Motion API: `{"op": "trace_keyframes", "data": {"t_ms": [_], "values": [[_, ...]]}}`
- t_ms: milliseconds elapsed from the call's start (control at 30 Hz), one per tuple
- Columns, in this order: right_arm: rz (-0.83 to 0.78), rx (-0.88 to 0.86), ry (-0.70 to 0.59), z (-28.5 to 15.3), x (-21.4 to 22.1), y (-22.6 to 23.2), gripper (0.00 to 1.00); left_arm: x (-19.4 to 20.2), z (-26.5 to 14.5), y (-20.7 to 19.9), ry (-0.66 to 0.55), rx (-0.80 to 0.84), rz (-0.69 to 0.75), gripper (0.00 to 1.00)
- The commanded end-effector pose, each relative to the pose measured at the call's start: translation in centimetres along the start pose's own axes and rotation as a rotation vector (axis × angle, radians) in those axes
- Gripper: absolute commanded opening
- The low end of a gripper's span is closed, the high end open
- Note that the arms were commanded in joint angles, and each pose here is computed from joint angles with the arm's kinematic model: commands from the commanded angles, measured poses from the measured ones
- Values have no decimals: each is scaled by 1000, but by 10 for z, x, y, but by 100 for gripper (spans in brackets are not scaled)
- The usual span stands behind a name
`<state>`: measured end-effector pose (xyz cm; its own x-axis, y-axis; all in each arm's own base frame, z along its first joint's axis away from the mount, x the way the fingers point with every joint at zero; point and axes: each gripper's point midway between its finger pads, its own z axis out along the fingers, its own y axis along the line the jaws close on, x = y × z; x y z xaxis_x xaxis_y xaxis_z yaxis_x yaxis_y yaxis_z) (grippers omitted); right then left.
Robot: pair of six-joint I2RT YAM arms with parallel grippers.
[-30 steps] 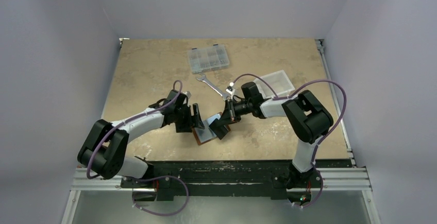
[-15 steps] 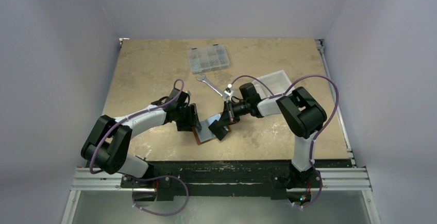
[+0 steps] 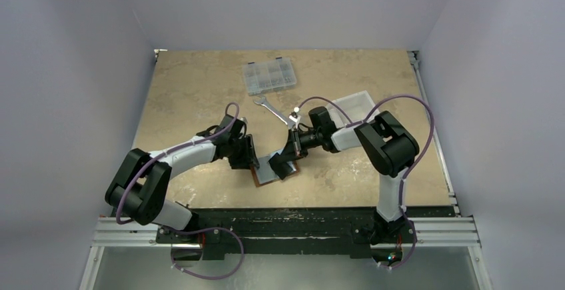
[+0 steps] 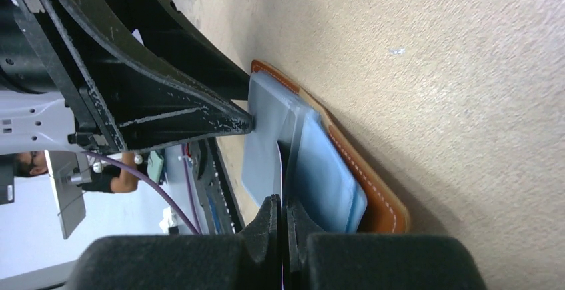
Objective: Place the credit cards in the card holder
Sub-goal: Insert the credit card into the card holder.
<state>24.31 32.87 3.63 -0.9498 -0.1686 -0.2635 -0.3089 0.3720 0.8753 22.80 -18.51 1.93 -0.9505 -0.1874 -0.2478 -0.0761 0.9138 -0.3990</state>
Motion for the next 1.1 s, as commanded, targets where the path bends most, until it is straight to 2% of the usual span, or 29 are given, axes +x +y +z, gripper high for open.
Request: {"op": "trace_keyframes", "data": {"t_ms": [0,433,1067], "values": [[-24,-63,-21,6,-15,10,0,24,18,33,49,-118,18,41],[-21,-121,-91,12,-32,19,0,28,18,32,55,-110,23,38],[-9,-139,-164,14,-32,17,0,29,18,31,51,-93,25,35]]}}
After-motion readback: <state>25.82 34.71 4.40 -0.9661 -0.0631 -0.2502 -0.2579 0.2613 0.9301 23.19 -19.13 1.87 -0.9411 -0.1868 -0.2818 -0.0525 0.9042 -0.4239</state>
